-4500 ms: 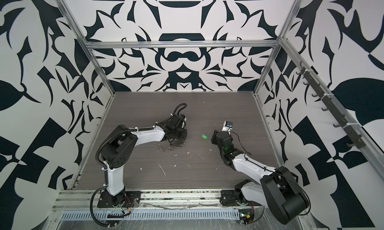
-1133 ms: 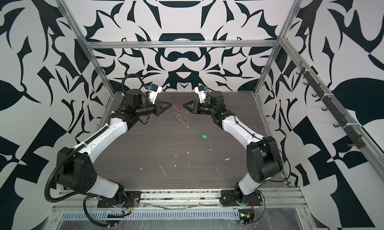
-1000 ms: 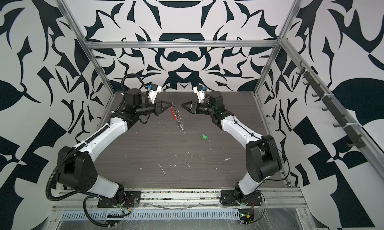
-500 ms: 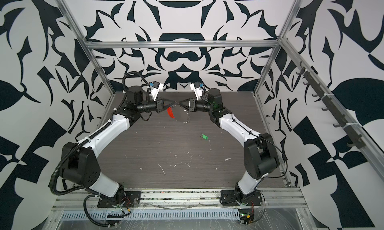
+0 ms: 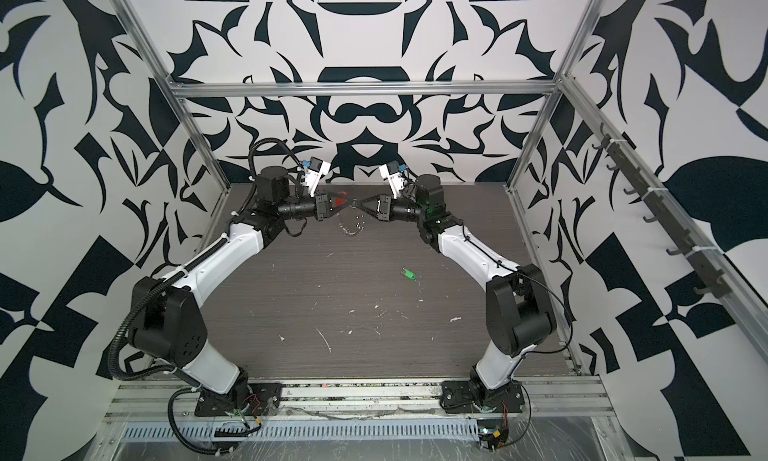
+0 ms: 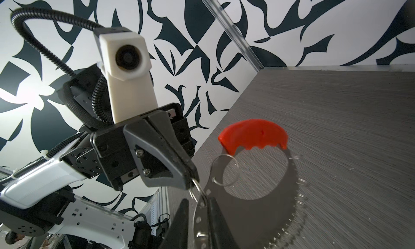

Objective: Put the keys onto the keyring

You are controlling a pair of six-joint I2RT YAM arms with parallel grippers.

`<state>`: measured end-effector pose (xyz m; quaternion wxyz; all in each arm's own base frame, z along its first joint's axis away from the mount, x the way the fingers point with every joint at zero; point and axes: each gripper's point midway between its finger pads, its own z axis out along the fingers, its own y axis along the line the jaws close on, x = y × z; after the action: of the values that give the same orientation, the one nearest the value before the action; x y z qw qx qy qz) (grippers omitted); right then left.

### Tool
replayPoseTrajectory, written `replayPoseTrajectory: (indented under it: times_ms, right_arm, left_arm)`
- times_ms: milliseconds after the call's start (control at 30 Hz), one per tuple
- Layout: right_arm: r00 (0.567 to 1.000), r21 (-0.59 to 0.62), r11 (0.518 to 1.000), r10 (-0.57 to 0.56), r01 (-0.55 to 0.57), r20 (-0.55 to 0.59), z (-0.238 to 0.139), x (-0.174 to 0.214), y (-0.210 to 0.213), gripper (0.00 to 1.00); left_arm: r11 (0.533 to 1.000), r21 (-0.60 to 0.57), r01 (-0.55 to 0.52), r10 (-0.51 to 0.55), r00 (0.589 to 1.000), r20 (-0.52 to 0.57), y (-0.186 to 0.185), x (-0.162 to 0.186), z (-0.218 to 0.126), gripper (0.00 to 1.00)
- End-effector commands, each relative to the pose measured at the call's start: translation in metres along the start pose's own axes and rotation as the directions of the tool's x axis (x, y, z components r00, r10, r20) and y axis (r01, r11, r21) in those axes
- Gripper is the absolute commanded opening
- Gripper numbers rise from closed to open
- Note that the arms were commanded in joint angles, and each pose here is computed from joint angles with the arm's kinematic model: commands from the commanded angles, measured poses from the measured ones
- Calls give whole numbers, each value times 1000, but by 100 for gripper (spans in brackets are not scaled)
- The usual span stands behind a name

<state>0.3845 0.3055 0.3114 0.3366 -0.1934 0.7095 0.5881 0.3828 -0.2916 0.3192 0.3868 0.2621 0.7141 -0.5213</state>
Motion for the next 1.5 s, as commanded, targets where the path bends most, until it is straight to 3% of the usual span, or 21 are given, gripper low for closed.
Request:
replayPoseTrajectory:
  times_ms: [0,767,1000,1067,1200,1333,1467]
  right_arm:
    - [996,-70,994,-81,83,30,-1,-18,28,17]
    - [997,-116,990,-75,78,29,13,-23,36,21]
    - [996,-113,990,-79,83,39,11,-23,36,9]
    - [996,-118,989,-80,85,42,11,-24,38,0]
    - [995,-125,988,-84,91,60,10,-26,41,0]
    - [986,-83,989,-110,121,129,6,-33,37,0]
    - [958,-33,985,-158,171,241,-4,-46,38,0]
  left_arm:
    - [998,48,-34,33,999,23,-12,-15,0,0]
    - [998,66,-23,22,1000,18,-18,-17,-1,0]
    - [997,68,-20,19,1000,15,-18,-17,-1,0]
    - [998,68,-15,14,1000,12,-17,-15,-1,0]
    - [998,61,-10,9,1000,15,-17,-16,-1,0]
    - [999,-9,50,-49,995,88,-4,-25,-13,17]
    - [991,-37,131,-121,972,200,12,-29,-34,22]
